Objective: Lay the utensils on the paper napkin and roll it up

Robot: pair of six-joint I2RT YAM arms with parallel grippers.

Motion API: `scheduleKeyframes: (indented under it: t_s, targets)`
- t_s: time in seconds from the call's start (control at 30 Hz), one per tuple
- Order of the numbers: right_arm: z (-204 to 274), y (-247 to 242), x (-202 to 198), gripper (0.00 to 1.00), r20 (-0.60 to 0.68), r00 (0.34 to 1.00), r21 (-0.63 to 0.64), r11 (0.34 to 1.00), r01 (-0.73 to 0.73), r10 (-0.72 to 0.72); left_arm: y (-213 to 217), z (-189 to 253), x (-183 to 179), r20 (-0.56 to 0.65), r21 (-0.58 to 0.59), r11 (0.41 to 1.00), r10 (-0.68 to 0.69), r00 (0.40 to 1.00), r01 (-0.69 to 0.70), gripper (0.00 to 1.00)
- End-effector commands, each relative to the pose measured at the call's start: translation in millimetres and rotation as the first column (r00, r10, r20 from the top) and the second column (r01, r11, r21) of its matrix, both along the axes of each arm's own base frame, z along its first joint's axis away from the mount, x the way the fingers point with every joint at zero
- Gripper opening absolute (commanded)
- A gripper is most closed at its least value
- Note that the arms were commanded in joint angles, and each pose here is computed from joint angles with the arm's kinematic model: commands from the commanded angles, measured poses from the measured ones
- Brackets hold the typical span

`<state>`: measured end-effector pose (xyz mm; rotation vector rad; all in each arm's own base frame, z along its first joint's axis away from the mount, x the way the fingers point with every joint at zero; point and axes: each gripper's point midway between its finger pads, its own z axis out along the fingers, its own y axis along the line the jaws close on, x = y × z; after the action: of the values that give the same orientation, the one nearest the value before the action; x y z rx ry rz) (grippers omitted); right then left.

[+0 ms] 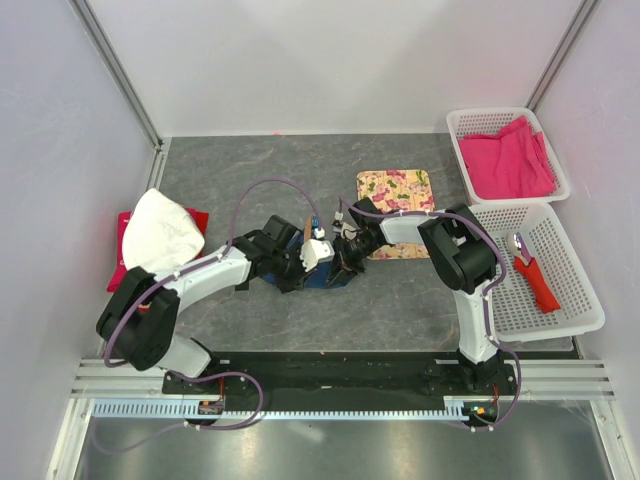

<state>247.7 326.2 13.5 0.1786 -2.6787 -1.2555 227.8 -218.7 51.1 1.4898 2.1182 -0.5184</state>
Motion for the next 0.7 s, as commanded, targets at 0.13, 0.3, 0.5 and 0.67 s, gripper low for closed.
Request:
scheduleKeyframes:
  t_s: [0.13,0.3,0.5,0.67]
  targets:
    - [-1,-5,4,0.08,0.052,0.999,-0.034,0.999,0.007,-0.005,-3,-4,17,-0.052,0.01,0.988,0.157,0.986,-0.157,0.22]
    - [-2,-5,6,0.08,0.064,0.998,-0.041,0.999,0.009,-0.006,-4,-1,13,-0.091,-0.013,0.986,0.165,0.982,-0.167,0.22]
    - [2,-4,11,0.06,0.083,0.997,-0.038,0.999,0.008,-0.005,-10,8,12,-0.199,-0.062,0.968,0.228,0.953,-0.244,0.23]
    - [0,-4,10,0.06,0.078,0.997,-0.042,0.999,0.006,-0.003,-10,-1,16,-0.264,-0.04,0.951,0.284,0.922,-0.305,0.23]
